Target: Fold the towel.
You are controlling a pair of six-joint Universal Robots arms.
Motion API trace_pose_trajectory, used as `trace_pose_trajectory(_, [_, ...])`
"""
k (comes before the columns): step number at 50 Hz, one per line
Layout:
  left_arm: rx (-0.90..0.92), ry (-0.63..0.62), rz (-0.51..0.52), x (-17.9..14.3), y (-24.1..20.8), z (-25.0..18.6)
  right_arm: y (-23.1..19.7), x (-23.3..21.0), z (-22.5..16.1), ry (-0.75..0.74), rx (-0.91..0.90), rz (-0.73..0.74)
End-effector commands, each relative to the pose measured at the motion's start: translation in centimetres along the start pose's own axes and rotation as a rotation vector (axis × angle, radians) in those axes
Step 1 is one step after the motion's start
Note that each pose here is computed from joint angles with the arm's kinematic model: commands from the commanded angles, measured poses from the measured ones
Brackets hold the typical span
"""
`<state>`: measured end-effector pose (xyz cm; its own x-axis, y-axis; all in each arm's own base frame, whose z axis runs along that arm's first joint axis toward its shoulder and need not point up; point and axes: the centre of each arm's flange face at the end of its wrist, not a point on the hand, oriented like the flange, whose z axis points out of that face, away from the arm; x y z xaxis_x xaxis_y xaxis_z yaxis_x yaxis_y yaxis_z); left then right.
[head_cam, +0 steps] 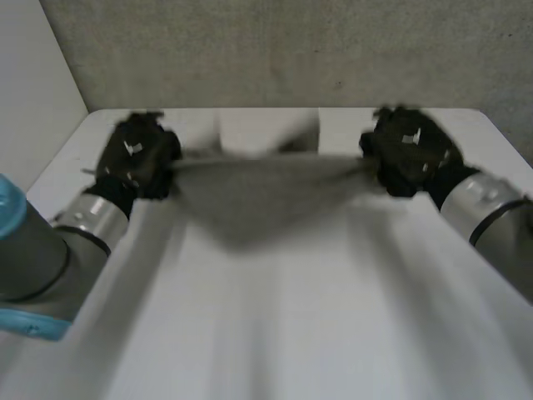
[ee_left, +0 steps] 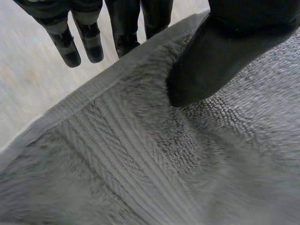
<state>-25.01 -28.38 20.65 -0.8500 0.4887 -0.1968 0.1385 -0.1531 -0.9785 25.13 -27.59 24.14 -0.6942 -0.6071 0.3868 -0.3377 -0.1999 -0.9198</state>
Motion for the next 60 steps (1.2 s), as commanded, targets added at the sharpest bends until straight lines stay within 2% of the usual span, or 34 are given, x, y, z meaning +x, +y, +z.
trace_pose_trajectory(1, [-0.133,0.036,0.026,1.3,4.4,-0.3,5.9,-3.0,-0.5,-0.081,-0.176,0.080])
trace_pose_trajectory(8, [-0.201,0.066,0.087,2.1,5.8,-0.9,7.4,-3.7,-0.5,-0.107,-0.220,0.103])
trace_pose_trajectory(28, [-0.238,0.100,0.089,3.2,5.2,-2.5,7.5,-3.9,-1.1,-0.097,-0.243,0.108])
trace_pose_trajectory(38, [-0.250,0.059,0.087,1.7,5.1,-2.3,7.6,-3.6,-1.1,-0.088,-0.245,0.109])
trace_pose_trajectory(49, [-0.227,-0.044,0.099,-0.8,3.3,-2.4,7.3,-3.4,-1.1,-0.081,-0.240,0.106])
trace_pose_trajectory(60, [-0.252,-0.037,0.092,-0.9,3.6,-2.4,7.6,-3.5,-1.1,-0.084,-0.245,0.109])
